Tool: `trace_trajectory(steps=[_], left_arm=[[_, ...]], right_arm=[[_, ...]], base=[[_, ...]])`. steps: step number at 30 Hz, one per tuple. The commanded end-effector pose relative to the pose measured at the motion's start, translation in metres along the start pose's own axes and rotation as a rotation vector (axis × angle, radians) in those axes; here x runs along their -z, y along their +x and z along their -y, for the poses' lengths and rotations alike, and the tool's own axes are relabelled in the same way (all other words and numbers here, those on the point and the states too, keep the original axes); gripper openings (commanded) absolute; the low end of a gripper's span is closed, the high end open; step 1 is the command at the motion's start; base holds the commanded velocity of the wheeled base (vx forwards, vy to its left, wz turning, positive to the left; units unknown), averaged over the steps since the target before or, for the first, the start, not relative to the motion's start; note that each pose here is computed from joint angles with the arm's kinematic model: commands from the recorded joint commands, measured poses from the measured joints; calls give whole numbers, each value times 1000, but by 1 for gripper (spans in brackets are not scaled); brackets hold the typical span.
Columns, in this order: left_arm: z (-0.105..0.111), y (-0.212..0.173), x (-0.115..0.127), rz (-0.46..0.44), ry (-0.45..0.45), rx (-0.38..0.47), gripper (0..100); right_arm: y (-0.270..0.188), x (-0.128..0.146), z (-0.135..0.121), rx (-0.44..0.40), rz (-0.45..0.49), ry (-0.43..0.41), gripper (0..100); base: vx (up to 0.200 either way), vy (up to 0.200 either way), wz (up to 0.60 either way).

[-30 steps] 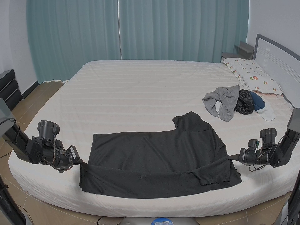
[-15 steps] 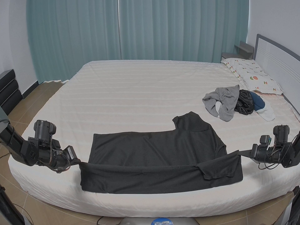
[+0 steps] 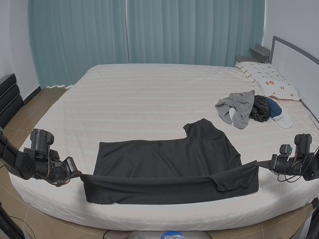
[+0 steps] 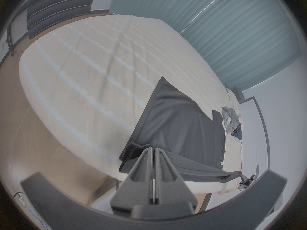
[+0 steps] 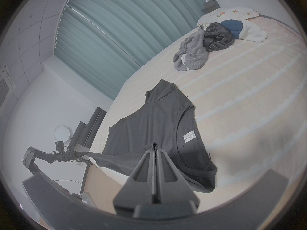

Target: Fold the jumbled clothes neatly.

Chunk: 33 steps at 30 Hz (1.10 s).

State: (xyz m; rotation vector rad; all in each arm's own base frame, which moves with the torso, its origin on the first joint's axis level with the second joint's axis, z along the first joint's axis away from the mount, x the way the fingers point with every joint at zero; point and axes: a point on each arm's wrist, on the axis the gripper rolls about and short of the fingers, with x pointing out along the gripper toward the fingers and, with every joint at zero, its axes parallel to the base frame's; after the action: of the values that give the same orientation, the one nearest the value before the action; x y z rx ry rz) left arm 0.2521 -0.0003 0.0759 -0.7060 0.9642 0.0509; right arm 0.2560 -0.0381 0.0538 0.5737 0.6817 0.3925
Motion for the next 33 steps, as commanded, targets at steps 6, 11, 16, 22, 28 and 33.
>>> trace_trajectory(steps=[6,11,16,22,28,33], left_arm=[[3,-23,7,1,4,0,0],[4,-31,11,-14,4,-6,0],[4,-33,11,-31,1,-18,0],[2,-31,13,-50,-9,-33,0],[1,-28,14,-73,-6,-47,0],[3,-13,3,-91,-14,-58,0]], right_arm=[[-16,8,-12,-25,6,-13,0],[-26,10,-20,-31,26,-27,0],[-32,13,-23,-29,36,-31,0],[-43,16,-22,-15,59,-19,0],[-41,25,-18,-9,21,11,0],[-30,22,-8,2,-3,29,0]], base=[[0,0,0],[0,0,0],[0,0,0],[0,0,0],[0,0,0],[0,0,0]])
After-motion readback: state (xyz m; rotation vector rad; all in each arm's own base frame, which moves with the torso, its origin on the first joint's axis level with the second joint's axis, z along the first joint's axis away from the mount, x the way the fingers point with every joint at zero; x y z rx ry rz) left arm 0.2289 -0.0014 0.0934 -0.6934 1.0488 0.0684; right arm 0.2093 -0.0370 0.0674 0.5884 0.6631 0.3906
